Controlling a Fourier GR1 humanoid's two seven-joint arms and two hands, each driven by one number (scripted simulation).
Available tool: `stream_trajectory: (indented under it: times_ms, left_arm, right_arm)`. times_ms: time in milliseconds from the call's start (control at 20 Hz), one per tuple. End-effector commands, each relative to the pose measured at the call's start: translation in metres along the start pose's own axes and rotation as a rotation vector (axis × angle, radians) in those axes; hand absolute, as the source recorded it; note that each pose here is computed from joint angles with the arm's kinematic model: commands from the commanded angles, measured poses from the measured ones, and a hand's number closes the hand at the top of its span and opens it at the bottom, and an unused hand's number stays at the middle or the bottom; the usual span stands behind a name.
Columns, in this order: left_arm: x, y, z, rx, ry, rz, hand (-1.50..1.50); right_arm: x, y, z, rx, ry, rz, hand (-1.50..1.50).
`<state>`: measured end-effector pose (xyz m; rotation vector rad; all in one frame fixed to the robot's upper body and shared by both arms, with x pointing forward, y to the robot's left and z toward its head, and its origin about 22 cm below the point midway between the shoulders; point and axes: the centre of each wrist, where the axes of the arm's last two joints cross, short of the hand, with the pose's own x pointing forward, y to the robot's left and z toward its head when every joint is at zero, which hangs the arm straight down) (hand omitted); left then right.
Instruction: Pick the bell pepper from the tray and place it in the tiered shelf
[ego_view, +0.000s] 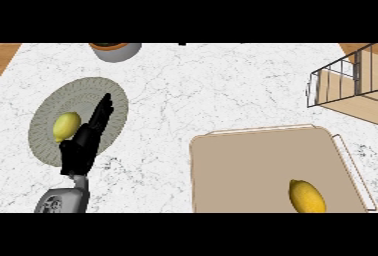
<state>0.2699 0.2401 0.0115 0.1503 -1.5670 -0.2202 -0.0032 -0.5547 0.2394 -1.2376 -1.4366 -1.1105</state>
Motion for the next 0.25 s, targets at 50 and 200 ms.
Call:
stream_trajectory:
  times_ms: [50, 200]
  left_arm:
    - [0.005, -0.009, -0.008, -0.001, -0.001, 0.004, 0.00]
    - [-0.001, -0.003, -0.006, -0.014, -0.014, -0.007, 0.00]
  right_arm:
    - [-0.032, -0.077, 0.011, 0.046, 0.015, 0.077, -1.50]
    - [-0.047, -0.108, -0.013, 0.065, 0.008, 0.030, -1.50]
